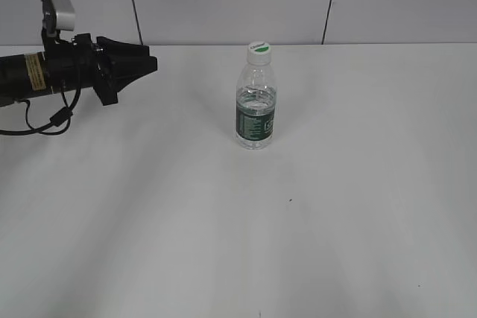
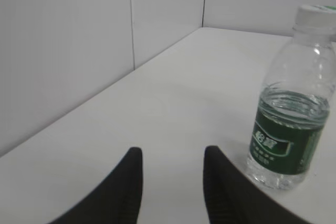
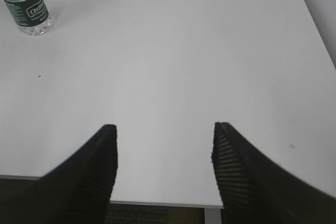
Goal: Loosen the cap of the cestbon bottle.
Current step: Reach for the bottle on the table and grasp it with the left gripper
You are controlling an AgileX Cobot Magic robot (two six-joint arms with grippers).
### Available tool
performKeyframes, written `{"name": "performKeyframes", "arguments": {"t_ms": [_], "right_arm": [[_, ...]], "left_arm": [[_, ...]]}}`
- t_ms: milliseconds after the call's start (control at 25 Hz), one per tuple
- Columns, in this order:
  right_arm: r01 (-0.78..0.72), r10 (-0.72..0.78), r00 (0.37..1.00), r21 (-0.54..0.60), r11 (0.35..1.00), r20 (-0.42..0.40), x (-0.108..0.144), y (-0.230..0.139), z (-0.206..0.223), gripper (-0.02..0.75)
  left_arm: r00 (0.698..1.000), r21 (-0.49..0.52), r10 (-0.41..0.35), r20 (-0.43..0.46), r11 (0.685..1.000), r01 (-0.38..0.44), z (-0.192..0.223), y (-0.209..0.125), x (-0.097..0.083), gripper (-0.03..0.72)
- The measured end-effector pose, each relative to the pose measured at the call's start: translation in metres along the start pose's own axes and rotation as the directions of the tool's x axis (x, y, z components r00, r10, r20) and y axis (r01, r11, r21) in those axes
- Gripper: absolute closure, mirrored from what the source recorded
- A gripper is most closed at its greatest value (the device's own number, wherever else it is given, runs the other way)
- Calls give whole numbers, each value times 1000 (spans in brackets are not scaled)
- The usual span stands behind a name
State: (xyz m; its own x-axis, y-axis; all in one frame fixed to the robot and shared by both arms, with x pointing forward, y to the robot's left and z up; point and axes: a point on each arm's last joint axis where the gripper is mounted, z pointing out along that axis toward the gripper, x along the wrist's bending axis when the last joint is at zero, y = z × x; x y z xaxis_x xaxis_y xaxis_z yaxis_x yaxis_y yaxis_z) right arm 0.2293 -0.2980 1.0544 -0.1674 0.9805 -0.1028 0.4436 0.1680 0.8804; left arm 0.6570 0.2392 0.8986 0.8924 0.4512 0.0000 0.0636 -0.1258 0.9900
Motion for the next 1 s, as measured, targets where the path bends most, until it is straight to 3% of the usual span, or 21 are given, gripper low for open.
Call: {"name": "performKeyframes", "arguments": {"t_ms": [240,600,1000], "right_arm": [[0,0,1000,0,1000,0,0,0,0,295],[0,0,1000,0,1000,0,0,0,0,295],[0,0,1000,0,1000,0,0,0,0,295]], "left_arm": [[997,53,30,75,998,-34,0,-4,-6,442],[999,31,19,44,999,-20,-1,-3,-3,442],[986,73,55,156,995,-67,14,-5,-20,442]]}}
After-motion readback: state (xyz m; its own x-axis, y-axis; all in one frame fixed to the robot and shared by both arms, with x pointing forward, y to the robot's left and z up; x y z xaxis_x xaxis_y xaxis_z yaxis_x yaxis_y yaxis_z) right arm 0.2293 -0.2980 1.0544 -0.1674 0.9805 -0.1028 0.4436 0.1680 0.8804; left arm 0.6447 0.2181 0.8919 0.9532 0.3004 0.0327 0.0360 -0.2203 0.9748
